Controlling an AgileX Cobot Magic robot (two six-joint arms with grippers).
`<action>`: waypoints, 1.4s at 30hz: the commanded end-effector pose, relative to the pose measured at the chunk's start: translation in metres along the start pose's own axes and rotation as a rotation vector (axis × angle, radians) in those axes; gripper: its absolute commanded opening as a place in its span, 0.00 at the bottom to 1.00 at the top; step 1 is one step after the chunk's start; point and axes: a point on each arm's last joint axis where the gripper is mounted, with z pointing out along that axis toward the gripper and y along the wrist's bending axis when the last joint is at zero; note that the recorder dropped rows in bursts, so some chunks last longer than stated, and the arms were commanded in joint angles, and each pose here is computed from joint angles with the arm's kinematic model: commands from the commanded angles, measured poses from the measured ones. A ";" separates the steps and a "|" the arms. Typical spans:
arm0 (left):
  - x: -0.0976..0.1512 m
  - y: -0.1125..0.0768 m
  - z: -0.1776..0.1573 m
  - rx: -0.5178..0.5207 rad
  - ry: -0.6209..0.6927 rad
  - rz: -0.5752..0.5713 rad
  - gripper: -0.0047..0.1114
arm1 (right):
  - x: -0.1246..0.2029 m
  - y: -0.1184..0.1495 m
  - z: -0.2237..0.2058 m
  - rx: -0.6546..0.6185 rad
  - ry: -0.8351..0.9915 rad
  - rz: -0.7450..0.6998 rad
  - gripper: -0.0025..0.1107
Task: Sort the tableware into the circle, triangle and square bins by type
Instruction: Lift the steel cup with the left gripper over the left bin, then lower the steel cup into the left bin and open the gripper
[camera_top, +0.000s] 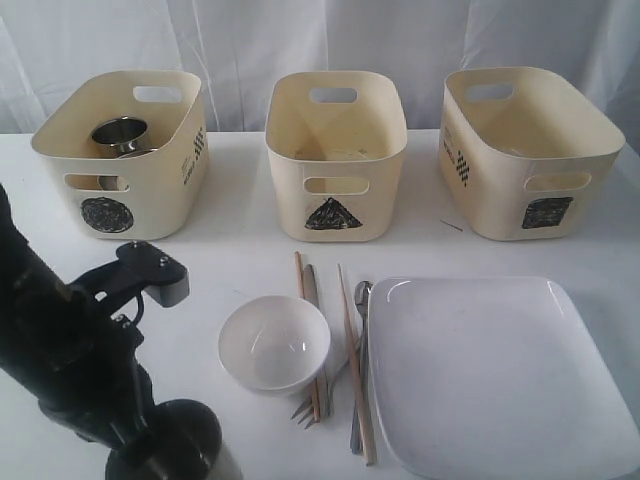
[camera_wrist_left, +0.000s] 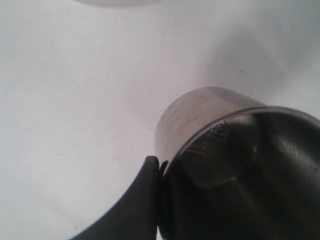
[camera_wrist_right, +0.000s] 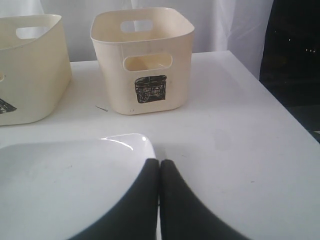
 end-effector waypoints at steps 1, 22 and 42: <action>-0.001 -0.004 -0.030 -0.085 -0.014 0.060 0.04 | 0.000 0.000 0.000 -0.007 -0.014 -0.010 0.02; -0.098 0.100 -0.209 -0.929 -0.602 -0.193 0.04 | 0.000 0.000 0.000 -0.007 -0.014 -0.010 0.02; -0.158 0.221 -0.134 -0.810 -0.585 -0.371 0.04 | 0.000 0.000 0.000 -0.007 -0.014 -0.010 0.02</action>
